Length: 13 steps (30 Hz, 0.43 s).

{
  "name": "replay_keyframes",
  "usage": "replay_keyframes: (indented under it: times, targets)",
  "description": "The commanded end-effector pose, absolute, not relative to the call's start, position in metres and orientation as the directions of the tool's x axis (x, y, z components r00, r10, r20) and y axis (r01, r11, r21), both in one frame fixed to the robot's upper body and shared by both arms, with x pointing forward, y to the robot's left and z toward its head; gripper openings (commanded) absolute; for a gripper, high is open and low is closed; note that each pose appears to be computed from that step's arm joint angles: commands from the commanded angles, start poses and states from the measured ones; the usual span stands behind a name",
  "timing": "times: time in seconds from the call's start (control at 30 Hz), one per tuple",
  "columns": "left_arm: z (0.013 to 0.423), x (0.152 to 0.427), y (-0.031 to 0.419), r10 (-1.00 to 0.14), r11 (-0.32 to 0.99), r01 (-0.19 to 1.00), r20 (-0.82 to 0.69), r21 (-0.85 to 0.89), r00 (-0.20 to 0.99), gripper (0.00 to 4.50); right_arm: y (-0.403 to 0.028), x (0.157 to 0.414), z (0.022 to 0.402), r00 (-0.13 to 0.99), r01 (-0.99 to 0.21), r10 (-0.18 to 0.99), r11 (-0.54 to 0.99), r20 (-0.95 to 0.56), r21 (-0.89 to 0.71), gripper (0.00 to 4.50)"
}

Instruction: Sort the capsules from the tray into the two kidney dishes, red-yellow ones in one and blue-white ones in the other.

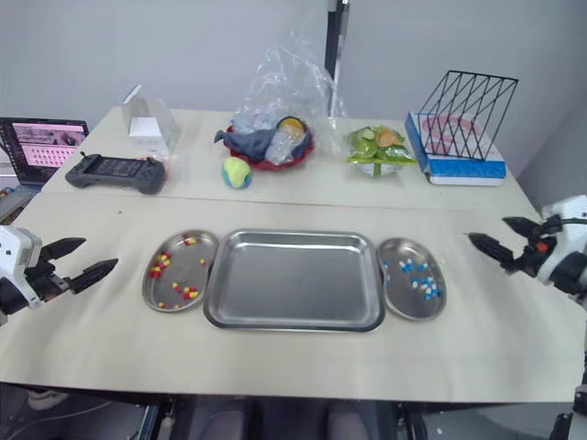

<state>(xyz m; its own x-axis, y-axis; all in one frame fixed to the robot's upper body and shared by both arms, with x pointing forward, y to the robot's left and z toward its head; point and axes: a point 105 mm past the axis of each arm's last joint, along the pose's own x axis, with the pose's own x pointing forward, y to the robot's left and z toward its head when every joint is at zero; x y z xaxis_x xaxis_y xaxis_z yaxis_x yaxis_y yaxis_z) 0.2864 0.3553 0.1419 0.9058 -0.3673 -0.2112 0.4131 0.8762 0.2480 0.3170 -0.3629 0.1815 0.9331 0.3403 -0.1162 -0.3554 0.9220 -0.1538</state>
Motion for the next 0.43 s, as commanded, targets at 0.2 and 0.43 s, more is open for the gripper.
replay_keyframes:
  times: [0.2,0.43]
  targets:
    - [0.158,0.285,0.366,-0.339,0.884,0.375,-0.170,0.280,0.926,4.50,-0.364,0.314,0.189,0.942,-0.334,0.332,0.915,-0.047,-0.228,4.46]
    - [0.158,0.286,0.361,-0.365,0.876,0.402,-0.178,0.266,0.914,4.50,-0.362,0.311,0.182,0.939,-0.343,0.334,0.908,-0.077,-0.242,4.46]
